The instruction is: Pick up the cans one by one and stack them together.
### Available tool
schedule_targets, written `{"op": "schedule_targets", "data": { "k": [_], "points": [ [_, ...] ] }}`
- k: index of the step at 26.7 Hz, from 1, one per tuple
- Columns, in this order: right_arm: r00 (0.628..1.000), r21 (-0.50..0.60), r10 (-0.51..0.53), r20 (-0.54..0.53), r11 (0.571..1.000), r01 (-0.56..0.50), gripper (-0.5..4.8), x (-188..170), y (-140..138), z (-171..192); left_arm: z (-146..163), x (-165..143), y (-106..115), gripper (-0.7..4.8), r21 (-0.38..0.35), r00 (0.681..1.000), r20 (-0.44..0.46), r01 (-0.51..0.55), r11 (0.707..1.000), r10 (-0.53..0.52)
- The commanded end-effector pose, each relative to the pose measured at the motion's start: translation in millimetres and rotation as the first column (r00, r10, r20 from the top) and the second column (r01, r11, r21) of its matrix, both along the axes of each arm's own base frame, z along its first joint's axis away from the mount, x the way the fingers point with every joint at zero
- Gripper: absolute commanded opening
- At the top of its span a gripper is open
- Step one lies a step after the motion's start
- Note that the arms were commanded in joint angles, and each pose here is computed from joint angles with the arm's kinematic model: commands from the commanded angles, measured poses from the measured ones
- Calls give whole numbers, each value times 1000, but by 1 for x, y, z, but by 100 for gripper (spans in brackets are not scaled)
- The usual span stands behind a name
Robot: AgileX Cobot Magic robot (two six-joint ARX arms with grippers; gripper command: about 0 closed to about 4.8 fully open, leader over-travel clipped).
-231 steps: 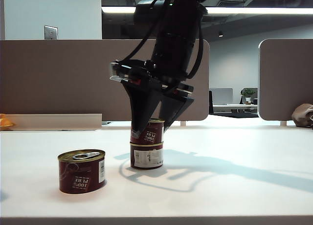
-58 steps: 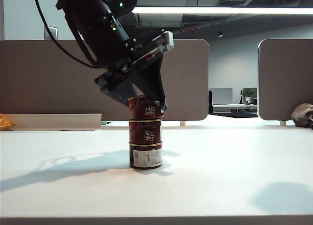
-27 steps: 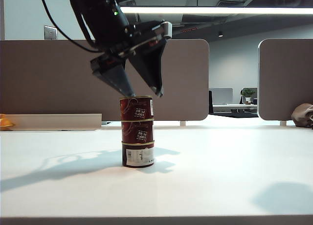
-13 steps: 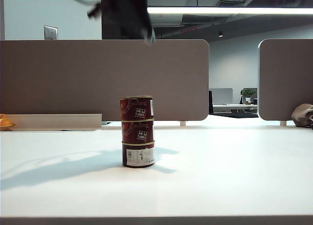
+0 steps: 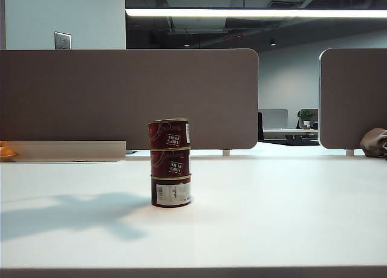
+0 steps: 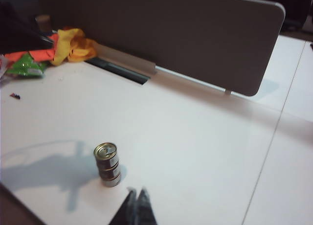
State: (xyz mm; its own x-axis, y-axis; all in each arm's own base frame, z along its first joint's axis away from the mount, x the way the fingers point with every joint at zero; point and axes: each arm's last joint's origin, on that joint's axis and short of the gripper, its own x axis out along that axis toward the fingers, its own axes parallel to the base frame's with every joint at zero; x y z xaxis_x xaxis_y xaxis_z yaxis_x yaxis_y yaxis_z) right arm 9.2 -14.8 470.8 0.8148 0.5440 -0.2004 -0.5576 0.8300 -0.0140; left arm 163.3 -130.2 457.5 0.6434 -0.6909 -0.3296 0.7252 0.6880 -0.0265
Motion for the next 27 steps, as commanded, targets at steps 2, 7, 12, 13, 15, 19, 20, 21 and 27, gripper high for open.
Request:
{"op": "schedule_targets", "data": {
  "k": [2, 7, 12, 13, 15, 19, 20, 21, 27],
  "points": [
    [998, 33, -3, 68, 999, 1, -6, -7, -16, -11, 4, -32, 26, -6, -39, 996, 76, -53, 998, 56],
    [993, 27, 32, 115, 999, -35, -6, -12, -24, -28, -6, -62, 51, -6, -87, 988, 118, -92, 992, 102],
    [981, 110, 119, 153, 985, -136, -6, -11, -16, -46, -29, -92, 74, -6, -171, 977, 170, -96, 981, 125],
    [979, 123, 128, 159, 981, -148, -6, -10, -12, -49, -34, -96, 77, -6, -191, 976, 174, -96, 977, 130],
    [975, 140, 141, 170, 976, -166, -6, -7, -5, -55, -44, -101, 81, -6, -215, 975, 174, -96, 972, 135],
    [968, 168, 162, 190, 966, -195, -6, 4, 18, -71, -72, -106, 85, -6, -222, 978, 156, -101, 970, 137],
    [969, 165, 163, 188, 967, -195, -6, 6, 23, -75, -78, -106, 85, -6, -217, 979, 150, -103, 971, 137],
    [969, 160, 165, 184, 968, -195, -6, 8, 29, -79, -84, -105, 84, -6, -209, 982, 135, -105, 972, 136],
    [947, 122, 282, 157, 946, -302, -5, 19, 59, -113, -120, -93, 74, -6, -141, 991, 58, -109, 984, 118]
  ]
}}
